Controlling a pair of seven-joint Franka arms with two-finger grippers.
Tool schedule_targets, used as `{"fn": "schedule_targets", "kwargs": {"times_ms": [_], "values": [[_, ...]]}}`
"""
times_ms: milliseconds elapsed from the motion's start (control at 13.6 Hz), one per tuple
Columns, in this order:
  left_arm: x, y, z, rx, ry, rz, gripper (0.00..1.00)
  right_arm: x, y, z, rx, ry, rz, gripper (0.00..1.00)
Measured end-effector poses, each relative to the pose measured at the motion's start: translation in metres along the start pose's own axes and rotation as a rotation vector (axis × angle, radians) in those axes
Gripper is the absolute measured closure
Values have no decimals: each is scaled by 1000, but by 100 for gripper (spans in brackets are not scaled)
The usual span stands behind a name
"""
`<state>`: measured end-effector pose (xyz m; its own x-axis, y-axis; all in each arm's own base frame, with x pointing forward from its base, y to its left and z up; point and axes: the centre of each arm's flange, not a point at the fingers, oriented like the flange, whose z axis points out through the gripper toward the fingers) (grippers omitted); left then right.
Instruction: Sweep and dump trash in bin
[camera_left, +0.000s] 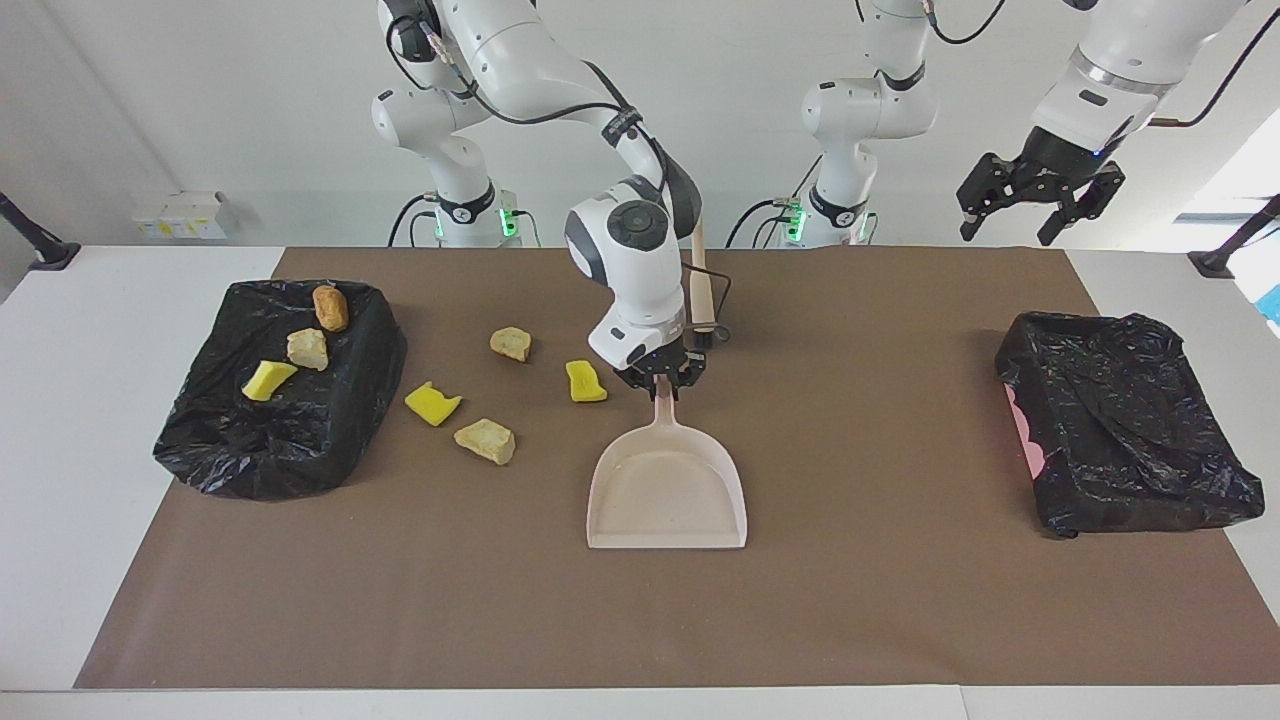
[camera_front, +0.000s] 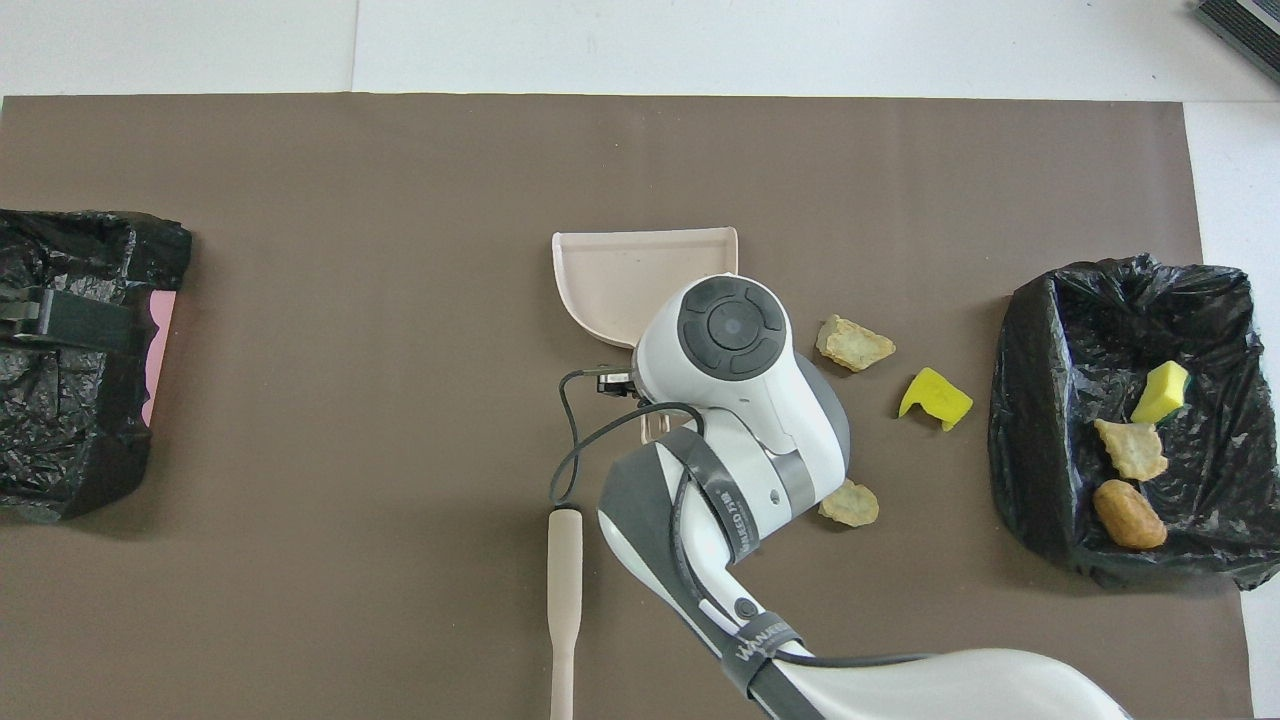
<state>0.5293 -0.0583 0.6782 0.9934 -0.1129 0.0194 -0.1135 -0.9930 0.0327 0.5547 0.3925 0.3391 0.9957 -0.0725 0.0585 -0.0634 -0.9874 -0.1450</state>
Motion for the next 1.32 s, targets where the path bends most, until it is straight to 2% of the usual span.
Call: {"fn": "schedule_targets", "kwargs": {"times_ms": [294,368,442,662,957,1104,1325], "values": [[0,2,0,14,1,-7,0,2,-10,-11,26,14,-1,15],[0,-3,0,14,1,-15,0,-1,-12,-20,34,-2,6,3],[0,-6,0,14,1,-21,0,-5,-13,-31,34,-31,12,0],[0,-6,-1,14,2,-22,0,-28,-14,-66,0,-135,0,0],[5,13,5,14,20,-23,0,-85,-41,-80,-48,-218,-48,0],[14,46,28,11,27,-33,0,-119,-52,-74,-74,-239,-44,0],[20,127,92,-4,51,-14,0,-160,-54,-67,-98,-258,-71,0]]}}
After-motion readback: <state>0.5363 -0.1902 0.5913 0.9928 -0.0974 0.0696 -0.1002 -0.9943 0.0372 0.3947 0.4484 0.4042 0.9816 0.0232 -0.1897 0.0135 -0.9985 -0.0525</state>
